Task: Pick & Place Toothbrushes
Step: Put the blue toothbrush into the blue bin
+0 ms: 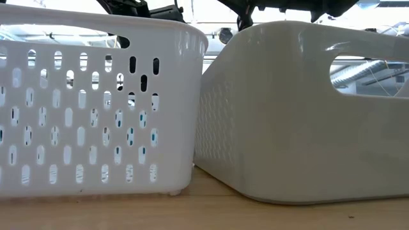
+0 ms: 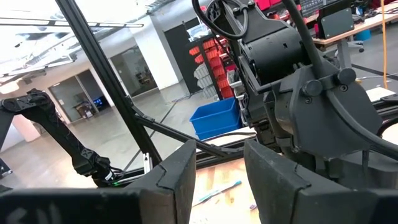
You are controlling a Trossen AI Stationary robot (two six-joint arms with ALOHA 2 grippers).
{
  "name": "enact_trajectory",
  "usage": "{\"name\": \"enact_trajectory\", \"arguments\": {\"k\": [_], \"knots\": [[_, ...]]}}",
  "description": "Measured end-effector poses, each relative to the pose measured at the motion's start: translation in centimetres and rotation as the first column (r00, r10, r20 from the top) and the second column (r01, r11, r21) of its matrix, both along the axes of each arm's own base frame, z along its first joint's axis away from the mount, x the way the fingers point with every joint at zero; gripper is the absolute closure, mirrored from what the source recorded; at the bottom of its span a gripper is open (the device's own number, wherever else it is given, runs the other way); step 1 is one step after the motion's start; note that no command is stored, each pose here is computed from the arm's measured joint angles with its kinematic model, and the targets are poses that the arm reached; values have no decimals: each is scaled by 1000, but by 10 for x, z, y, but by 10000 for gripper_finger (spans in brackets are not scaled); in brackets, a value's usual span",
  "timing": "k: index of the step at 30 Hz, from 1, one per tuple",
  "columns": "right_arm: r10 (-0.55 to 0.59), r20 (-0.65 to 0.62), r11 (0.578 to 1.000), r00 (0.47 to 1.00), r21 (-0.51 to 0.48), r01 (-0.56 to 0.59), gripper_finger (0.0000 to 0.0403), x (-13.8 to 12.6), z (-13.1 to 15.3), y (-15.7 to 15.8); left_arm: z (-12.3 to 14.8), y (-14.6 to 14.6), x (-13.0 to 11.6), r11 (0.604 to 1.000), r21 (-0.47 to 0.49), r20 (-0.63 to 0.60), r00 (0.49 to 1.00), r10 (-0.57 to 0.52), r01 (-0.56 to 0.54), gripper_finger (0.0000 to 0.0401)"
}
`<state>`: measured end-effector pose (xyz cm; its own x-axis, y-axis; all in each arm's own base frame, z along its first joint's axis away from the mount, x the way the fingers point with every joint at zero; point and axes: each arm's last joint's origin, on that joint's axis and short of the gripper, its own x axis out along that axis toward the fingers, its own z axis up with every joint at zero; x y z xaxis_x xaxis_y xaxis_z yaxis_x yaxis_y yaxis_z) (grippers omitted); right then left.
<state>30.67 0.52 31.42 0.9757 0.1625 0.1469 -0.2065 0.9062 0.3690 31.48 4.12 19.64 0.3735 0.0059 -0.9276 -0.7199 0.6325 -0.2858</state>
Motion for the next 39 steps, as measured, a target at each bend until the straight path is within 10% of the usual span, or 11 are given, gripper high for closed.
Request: {"name": "enact_trajectory", "arguments": {"k": [22,31,39], "knots": [[0,0,1000,1000,0,0,275,0,0,0,29,4,-11,999,-32,102,995,21,-18,161],[0,0,1000,1000,0,0,275,0,0,0,75,-11,-40,998,7,219,974,58,-61,180],[-1,0,1000,1000,-3,1,275,0,0,0,88,-43,-73,976,12,122,969,214,-217,303]]}}
